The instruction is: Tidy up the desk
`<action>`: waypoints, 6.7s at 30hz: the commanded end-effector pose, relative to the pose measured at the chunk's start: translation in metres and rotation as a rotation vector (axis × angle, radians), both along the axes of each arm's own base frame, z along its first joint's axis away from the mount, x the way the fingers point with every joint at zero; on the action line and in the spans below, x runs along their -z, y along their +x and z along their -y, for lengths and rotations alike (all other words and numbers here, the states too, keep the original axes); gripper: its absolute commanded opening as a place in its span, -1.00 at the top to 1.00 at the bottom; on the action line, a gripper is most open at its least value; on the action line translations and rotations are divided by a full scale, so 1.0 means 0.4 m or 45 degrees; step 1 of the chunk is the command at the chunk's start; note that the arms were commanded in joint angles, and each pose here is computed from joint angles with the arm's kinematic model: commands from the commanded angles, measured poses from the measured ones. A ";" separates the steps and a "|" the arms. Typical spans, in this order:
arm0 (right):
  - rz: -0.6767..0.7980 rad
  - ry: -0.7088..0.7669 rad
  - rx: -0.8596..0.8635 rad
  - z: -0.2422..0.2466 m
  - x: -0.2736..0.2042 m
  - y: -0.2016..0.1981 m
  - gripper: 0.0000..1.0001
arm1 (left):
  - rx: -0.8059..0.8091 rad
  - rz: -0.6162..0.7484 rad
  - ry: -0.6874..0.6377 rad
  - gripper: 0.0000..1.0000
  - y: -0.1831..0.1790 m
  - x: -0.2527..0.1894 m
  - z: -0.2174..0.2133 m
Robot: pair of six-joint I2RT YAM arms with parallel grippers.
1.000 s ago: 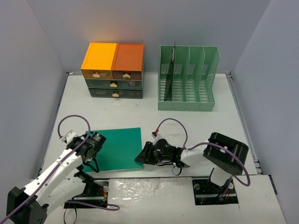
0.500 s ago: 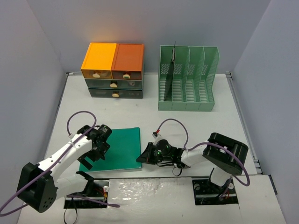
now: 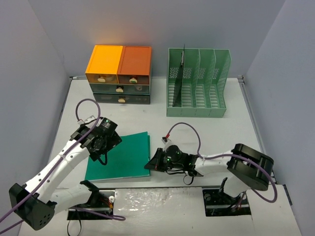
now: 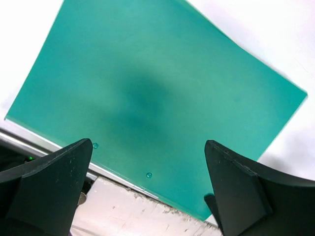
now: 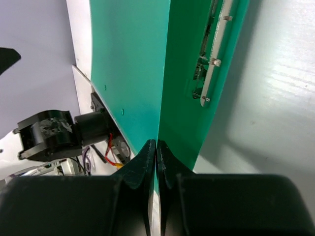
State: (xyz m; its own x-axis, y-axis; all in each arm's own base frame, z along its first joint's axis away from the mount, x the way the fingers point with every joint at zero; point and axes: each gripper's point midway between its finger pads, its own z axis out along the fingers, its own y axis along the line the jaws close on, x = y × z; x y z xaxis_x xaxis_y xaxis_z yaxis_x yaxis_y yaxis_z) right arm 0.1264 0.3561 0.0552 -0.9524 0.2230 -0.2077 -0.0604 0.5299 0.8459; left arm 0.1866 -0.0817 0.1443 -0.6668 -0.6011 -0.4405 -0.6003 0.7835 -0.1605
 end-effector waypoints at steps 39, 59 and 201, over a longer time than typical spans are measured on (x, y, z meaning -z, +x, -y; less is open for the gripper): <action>0.246 -0.108 0.343 0.138 -0.438 0.276 1.00 | 1.150 0.533 0.949 -0.94 -0.062 -0.252 0.348; 0.255 -0.060 0.312 0.144 -0.517 0.261 1.00 | 1.243 0.634 1.309 -0.94 -0.045 -0.177 0.430; -0.036 -0.978 0.886 0.717 -0.255 0.021 -1.00 | 0.707 1.597 0.474 1.00 0.509 -0.747 0.875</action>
